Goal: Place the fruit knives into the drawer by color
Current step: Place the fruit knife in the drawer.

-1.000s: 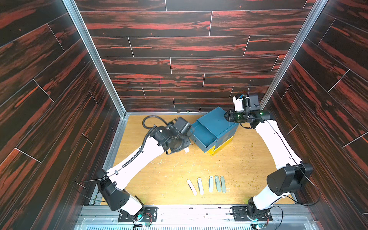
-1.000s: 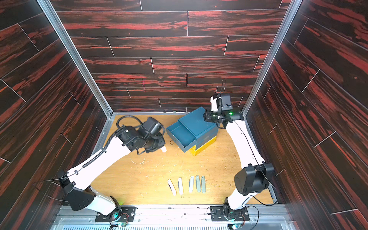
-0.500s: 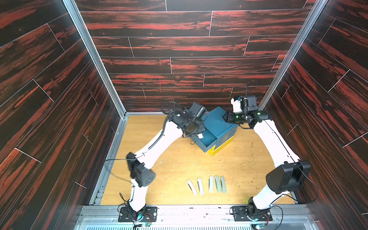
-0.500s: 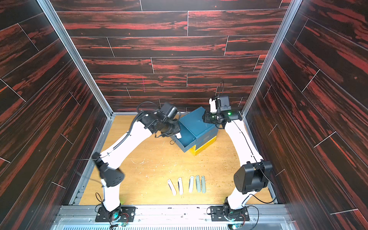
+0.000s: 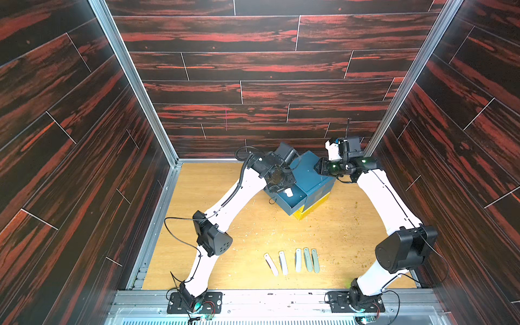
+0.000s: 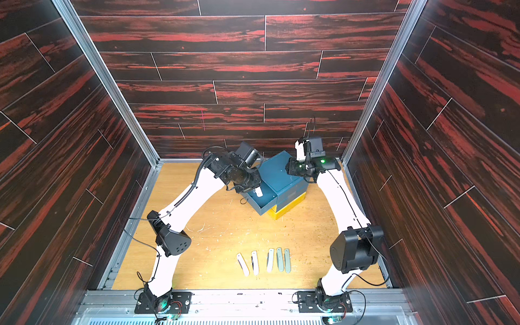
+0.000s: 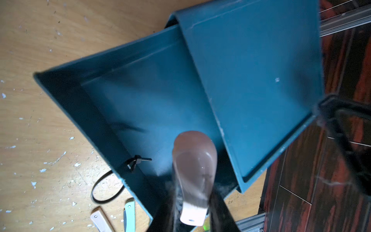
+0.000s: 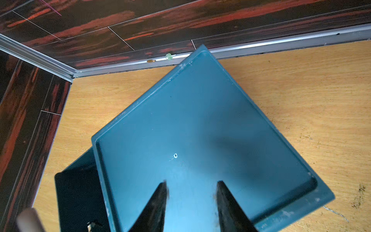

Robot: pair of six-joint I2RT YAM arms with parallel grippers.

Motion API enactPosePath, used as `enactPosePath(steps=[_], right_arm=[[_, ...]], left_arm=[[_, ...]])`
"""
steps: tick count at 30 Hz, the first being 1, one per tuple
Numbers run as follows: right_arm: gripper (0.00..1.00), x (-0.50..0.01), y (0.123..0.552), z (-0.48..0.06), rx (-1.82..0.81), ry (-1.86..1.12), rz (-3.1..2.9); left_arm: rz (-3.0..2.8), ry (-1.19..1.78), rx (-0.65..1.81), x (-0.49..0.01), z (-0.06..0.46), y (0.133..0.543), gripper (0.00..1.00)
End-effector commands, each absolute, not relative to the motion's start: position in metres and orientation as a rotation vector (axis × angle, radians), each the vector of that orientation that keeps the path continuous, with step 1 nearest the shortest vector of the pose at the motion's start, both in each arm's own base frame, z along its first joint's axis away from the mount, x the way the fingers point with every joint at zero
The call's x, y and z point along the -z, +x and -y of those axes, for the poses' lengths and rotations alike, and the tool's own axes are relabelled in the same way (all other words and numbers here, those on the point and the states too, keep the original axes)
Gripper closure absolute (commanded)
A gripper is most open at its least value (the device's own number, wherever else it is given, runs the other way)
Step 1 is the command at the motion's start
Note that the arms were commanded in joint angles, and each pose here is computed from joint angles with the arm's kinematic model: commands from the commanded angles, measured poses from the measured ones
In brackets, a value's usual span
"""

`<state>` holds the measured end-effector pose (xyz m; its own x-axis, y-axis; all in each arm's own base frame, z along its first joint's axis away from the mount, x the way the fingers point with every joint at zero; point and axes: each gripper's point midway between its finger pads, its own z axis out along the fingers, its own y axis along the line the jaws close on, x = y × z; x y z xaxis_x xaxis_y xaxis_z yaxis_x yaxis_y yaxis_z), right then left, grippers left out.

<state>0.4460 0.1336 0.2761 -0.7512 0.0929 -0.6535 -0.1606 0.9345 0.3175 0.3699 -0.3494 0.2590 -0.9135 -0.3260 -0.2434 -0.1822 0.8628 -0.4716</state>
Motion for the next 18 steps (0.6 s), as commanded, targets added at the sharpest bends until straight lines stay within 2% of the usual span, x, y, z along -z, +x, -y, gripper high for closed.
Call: enactPosePath(steps=[1,18], right_arm=[[0.56,-0.276,0.444,-0.136,-0.485,-0.049,-2.375],[0.56,-0.274,0.442,-0.136,-0.482,-0.049,-2.378]], left_arm=[[-2.762,-0.416,0.599,-0.252,0.340,0.363,0.98],[-2.783,-0.458,0.572,-0.226,0.343,0.376,0.98]])
